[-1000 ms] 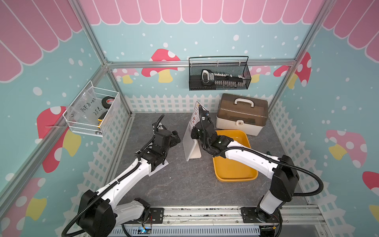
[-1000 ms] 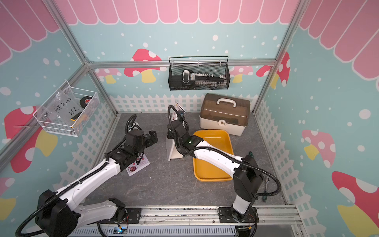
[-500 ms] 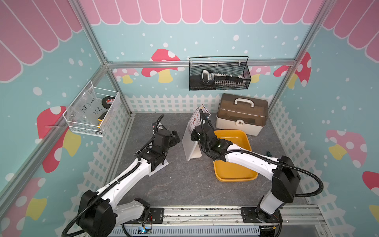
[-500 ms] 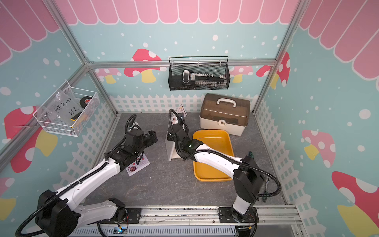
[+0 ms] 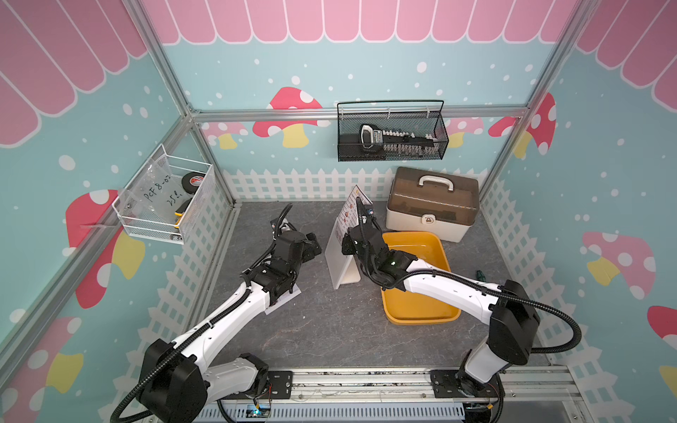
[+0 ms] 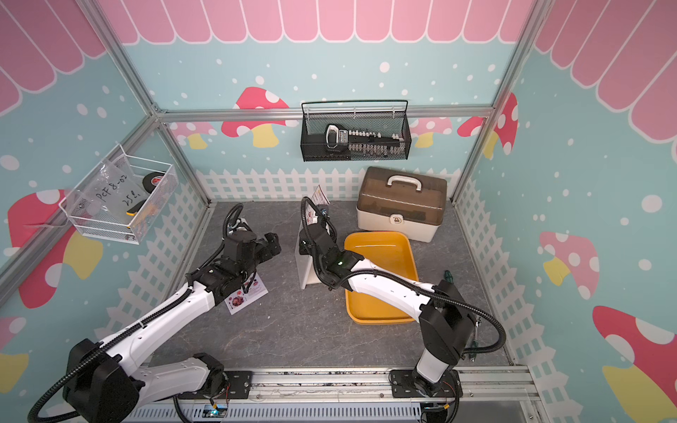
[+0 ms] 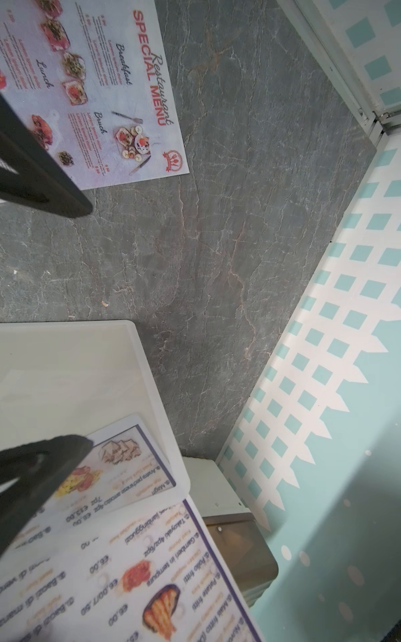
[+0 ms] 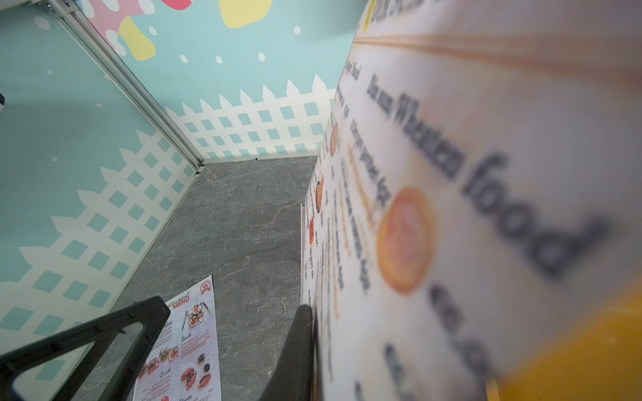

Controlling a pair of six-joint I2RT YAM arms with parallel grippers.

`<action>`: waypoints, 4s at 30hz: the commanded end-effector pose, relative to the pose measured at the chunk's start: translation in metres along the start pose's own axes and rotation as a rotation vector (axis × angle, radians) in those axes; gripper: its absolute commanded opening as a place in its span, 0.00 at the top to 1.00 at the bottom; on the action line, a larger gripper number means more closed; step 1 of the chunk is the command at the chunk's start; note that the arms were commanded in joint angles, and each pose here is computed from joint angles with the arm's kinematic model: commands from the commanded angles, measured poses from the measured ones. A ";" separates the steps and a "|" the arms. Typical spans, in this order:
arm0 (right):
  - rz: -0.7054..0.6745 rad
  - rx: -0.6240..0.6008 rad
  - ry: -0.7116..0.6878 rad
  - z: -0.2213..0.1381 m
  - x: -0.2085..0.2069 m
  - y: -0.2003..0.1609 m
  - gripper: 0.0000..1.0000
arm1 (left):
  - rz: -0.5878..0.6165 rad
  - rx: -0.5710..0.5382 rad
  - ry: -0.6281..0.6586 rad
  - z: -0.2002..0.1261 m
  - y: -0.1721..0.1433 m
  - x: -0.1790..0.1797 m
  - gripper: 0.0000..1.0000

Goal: Replace the menus in the menu holders
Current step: Insert the menu into the menu holder.

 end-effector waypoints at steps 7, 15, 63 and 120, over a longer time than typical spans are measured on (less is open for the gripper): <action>-0.012 0.003 -0.001 -0.003 0.001 -0.001 0.95 | -0.018 -0.035 0.004 -0.004 0.009 0.000 0.02; 0.001 -0.025 0.003 -0.004 0.000 -0.010 0.96 | -0.015 -0.042 0.006 -0.004 0.010 0.000 0.02; 0.020 -0.065 0.053 -0.015 -0.022 0.052 0.63 | -0.005 -0.032 0.001 -0.001 0.009 -0.004 0.02; 0.056 -0.007 0.123 -0.019 0.002 0.006 0.87 | -0.010 -0.055 0.003 -0.006 0.013 -0.003 0.02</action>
Point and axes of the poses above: each gripper's point midway between its finger pads, its own z axis out along the fingers, its own x axis along the line the jaws close on, y = z × x, the point moved 7 cm from there along -z, back along the fingers, and after that the axes turned 1 degree about -z, right-handed, at the moved point
